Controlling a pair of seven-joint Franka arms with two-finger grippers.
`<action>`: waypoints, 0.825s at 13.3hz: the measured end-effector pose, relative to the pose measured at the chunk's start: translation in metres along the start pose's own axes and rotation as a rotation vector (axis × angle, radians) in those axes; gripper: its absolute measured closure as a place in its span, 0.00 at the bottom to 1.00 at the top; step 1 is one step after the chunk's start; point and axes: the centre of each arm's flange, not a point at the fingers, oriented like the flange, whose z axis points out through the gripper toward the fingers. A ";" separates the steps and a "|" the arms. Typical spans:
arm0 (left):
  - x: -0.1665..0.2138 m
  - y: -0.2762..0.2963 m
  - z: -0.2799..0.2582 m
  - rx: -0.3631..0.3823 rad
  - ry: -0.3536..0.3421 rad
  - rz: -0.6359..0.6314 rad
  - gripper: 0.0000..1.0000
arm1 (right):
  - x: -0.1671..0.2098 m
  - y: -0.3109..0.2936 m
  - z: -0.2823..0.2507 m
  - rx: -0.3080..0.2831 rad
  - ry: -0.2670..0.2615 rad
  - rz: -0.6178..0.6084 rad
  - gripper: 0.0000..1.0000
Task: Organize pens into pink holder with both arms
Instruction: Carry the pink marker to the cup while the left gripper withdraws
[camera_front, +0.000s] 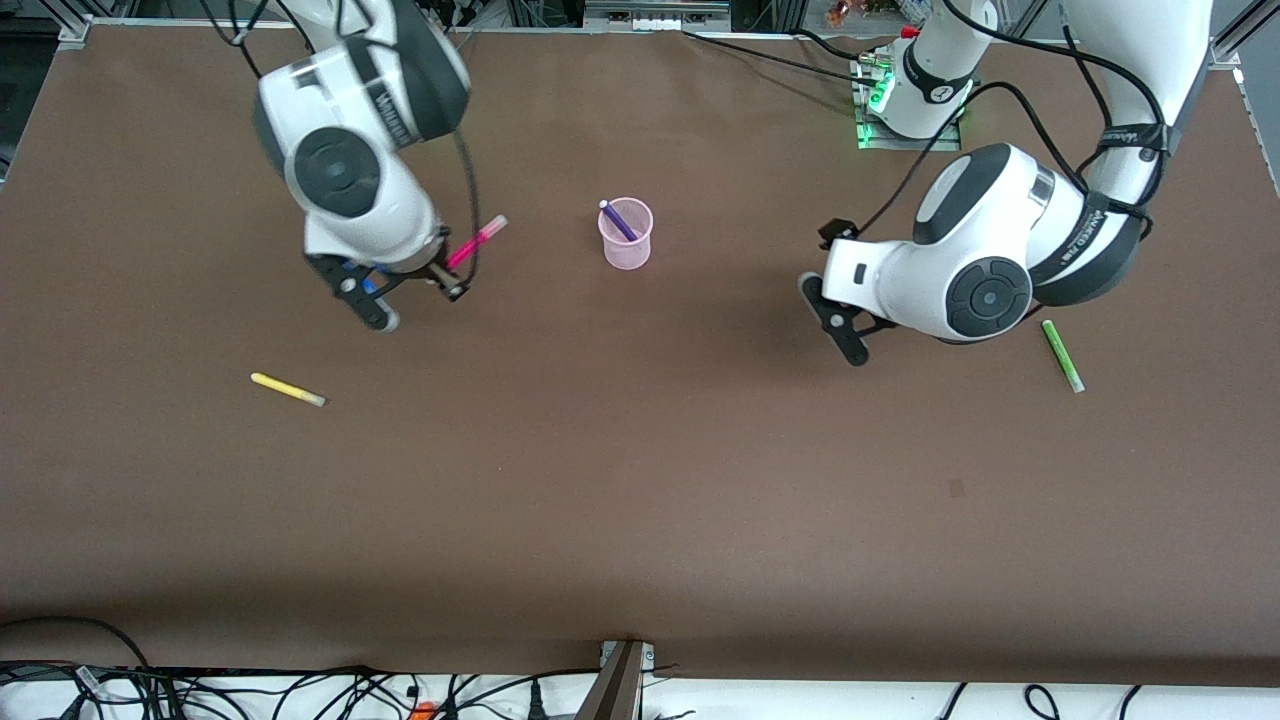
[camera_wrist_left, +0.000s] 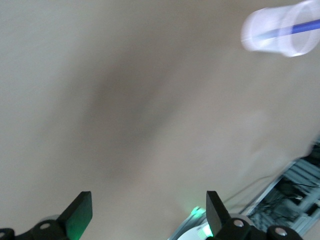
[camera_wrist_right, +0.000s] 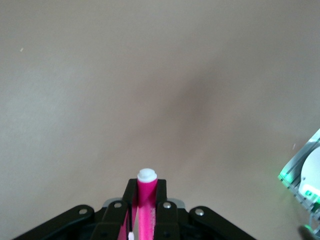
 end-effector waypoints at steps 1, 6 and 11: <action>-0.009 -0.012 -0.007 0.058 -0.029 -0.047 0.00 | -0.032 -0.009 0.002 -0.005 0.046 0.013 0.82; -0.092 -0.067 -0.112 0.201 0.043 -0.246 0.00 | -0.121 -0.049 0.030 -0.004 0.232 0.109 0.82; -0.154 -0.093 -0.169 0.262 0.155 -0.377 0.00 | -0.176 -0.069 0.069 -0.007 0.341 0.161 0.82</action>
